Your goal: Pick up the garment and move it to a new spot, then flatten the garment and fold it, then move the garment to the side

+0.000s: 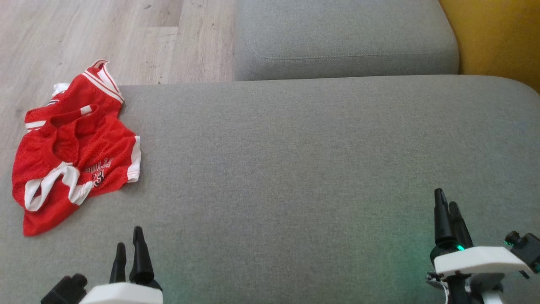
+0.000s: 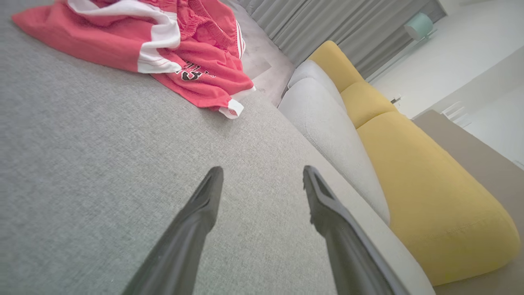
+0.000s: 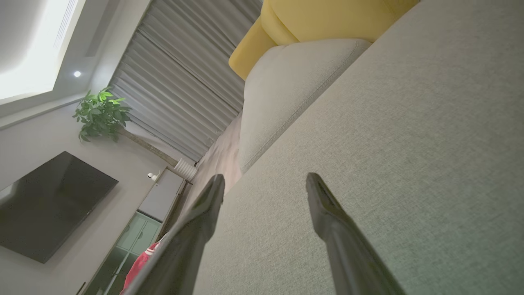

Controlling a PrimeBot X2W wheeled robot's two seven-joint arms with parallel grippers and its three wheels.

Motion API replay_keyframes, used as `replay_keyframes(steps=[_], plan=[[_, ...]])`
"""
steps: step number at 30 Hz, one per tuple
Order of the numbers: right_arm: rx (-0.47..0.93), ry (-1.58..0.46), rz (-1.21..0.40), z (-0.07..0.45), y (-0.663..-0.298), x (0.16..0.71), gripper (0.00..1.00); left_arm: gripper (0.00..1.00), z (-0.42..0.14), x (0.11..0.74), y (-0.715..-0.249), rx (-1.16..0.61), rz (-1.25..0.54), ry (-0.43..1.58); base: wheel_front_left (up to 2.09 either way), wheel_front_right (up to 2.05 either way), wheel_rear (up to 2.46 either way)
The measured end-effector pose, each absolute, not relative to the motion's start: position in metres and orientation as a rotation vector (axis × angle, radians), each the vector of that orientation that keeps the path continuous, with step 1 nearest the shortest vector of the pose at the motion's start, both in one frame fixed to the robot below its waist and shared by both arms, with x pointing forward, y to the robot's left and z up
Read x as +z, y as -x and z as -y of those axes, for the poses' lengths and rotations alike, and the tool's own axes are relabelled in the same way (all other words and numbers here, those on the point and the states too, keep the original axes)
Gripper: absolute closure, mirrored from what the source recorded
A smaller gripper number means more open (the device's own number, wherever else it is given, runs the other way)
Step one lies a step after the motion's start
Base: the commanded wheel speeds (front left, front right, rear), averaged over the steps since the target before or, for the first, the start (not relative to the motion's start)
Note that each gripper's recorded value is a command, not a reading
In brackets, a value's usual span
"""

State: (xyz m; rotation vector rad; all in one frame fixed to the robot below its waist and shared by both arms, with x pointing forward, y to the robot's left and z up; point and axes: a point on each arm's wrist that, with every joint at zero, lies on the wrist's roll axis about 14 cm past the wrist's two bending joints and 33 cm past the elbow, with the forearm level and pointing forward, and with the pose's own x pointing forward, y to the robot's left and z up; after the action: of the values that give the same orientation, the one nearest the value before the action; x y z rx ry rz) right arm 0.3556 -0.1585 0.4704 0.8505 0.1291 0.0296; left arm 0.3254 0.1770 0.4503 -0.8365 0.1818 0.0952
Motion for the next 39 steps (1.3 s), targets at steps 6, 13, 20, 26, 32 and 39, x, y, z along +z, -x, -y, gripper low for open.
replay_keyframes(steps=[6,13,20,26,32,39], plan=[[0.043,-0.785,-0.145,0.153,-0.35,0.465,0.0,0.0,-0.178,0.451,-0.323,0.096,-0.172,0.776,0.0,0.0,0.0],[0.063,-0.684,-0.143,0.149,-0.348,0.464,0.0,0.0,-0.174,0.45,-0.317,0.077,-0.172,0.675,0.0,0.0,0.0],[0.093,-0.599,-0.129,0.144,-0.347,0.467,0.0,0.0,-0.175,0.449,-0.314,0.073,-0.162,0.587,0.0,0.0,0.0],[0.121,-0.522,-0.127,0.137,-0.343,0.466,0.0,0.0,-0.173,0.45,-0.309,0.06,-0.154,0.512,0.0,0.0,0.0],[0.152,-0.431,-0.111,0.131,-0.343,0.469,0.0,0.0,-0.173,0.449,-0.305,0.05,-0.147,0.419,0.0,0.0,0.0],[0.184,-0.345,-0.096,0.125,-0.341,0.471,0.0,0.0,-0.174,0.453,-0.303,0.041,-0.128,0.333,0.0,0.0,0.0]])
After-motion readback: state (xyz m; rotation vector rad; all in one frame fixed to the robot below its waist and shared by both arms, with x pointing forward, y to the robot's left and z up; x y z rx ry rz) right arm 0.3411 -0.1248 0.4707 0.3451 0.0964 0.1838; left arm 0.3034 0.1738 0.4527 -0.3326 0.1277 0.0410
